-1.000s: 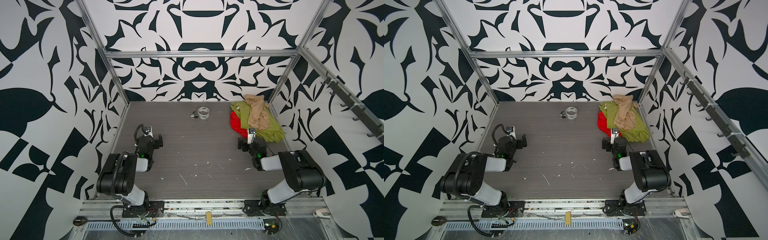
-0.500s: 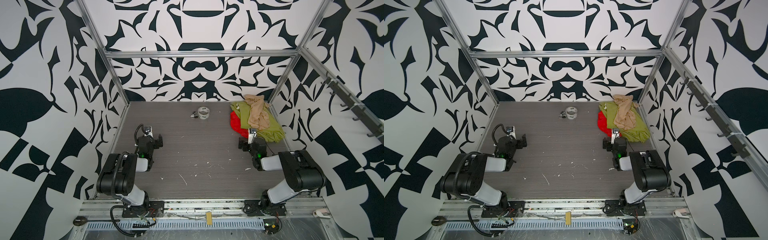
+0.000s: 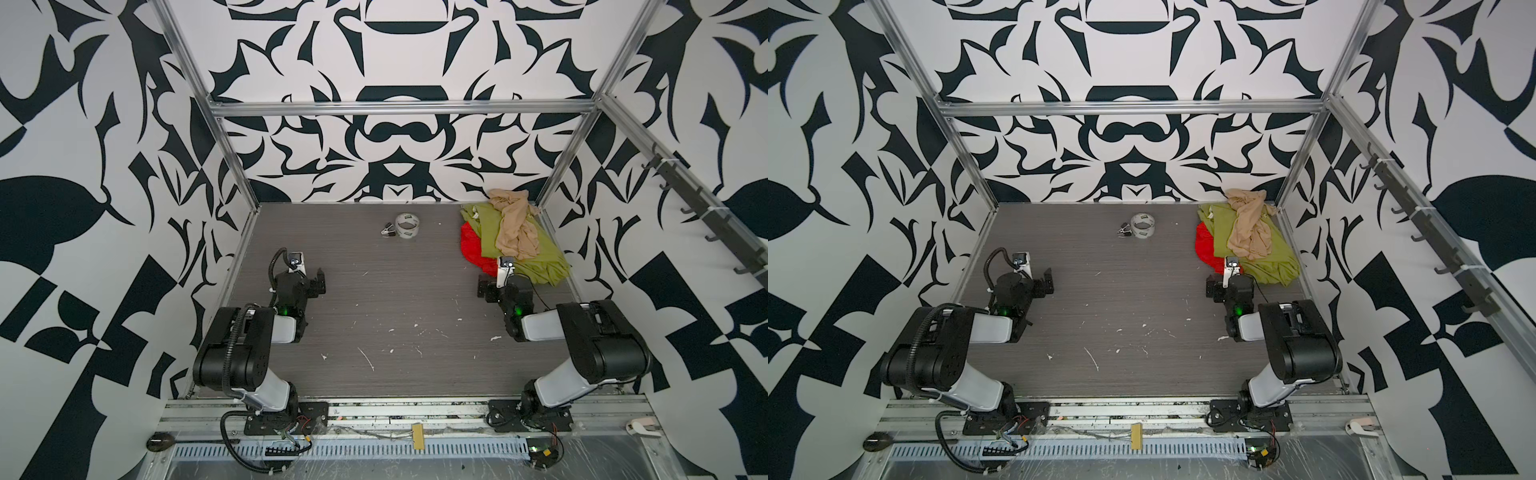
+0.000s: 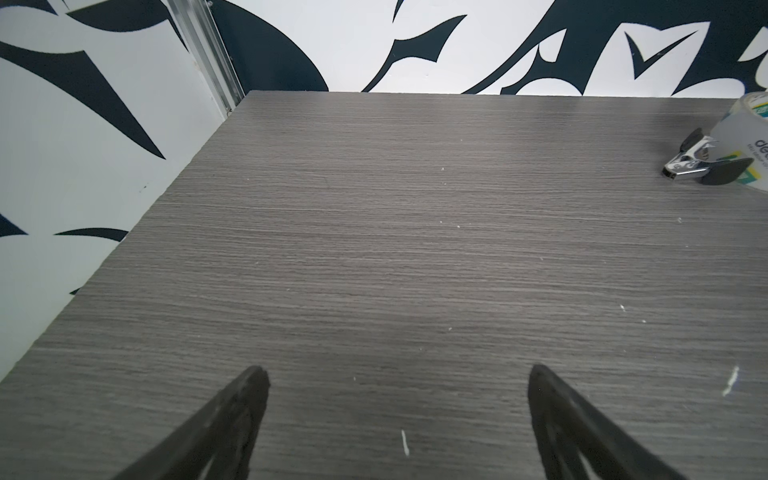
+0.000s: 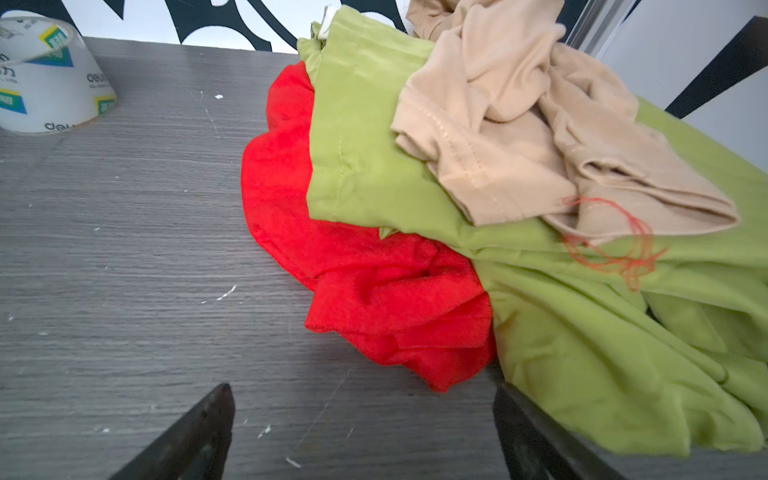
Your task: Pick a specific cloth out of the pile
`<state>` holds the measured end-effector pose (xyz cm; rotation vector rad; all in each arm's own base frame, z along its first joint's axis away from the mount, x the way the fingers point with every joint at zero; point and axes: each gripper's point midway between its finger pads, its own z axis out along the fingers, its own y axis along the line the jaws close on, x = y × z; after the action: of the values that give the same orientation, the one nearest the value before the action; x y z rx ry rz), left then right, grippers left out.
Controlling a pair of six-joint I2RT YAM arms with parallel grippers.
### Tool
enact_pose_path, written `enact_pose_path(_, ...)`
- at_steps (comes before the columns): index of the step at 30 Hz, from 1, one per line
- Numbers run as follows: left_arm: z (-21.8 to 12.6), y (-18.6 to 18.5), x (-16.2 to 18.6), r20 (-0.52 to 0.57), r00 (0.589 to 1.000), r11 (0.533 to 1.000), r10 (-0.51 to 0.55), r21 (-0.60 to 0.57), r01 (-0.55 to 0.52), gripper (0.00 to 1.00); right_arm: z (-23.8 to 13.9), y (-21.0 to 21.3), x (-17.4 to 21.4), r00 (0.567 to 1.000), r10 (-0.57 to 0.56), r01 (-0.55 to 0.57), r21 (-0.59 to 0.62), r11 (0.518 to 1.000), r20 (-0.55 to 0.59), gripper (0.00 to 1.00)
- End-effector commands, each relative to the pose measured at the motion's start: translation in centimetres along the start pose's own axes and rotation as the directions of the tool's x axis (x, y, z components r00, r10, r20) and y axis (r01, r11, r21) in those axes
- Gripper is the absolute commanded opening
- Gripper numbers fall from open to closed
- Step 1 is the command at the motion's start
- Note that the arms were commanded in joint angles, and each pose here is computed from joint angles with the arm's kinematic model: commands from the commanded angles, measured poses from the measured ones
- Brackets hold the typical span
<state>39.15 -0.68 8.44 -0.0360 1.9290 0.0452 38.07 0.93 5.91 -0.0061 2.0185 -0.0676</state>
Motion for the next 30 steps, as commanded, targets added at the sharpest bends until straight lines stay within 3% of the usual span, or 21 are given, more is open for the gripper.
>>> enact_pose_path(1, -0.6, 0.7, -0.5, 0.034, 0.999, 0.999, -0.015, -0.05, 0.017, 0.99, -0.3, -0.5, -2.1, 0.997, 0.023, -0.025, 0.023, 0.999, 0.068, 0.99)
enact_pose_path(8, -1.3, 0.6, -0.8, 0.061, 0.998, 0.997, -0.001, -0.078, 0.006, 0.99, -1.0, -0.2, -2.4, 0.995, -0.001, -0.003, 0.043, 0.999, 0.101, 0.99)
enact_pose_path(20, -1.5, 0.1, -2.3, 0.068, 0.997, 0.995, 0.047, -0.089, -0.04, 1.0, -3.3, -0.9, -7.0, 0.994, 0.001, -0.011, 0.084, 0.996, 0.114, 0.99)
enact_pose_path(26, -2.5, -0.2, -5.9, 0.014, 1.0, 0.997, -0.002, -0.073, 0.003, 0.99, -3.7, -0.3, -9.9, 0.993, 0.04, -0.046, 0.047, 0.998, 0.108, 0.99)
enact_pose_path(30, -2.1, -0.1, -5.1, -0.138, 0.984, 0.989, -0.115, -0.107, 0.101, 0.99, -3.4, 0.4, -10.6, 0.994, 0.106, -0.106, 0.016, 0.994, 0.042, 0.99)
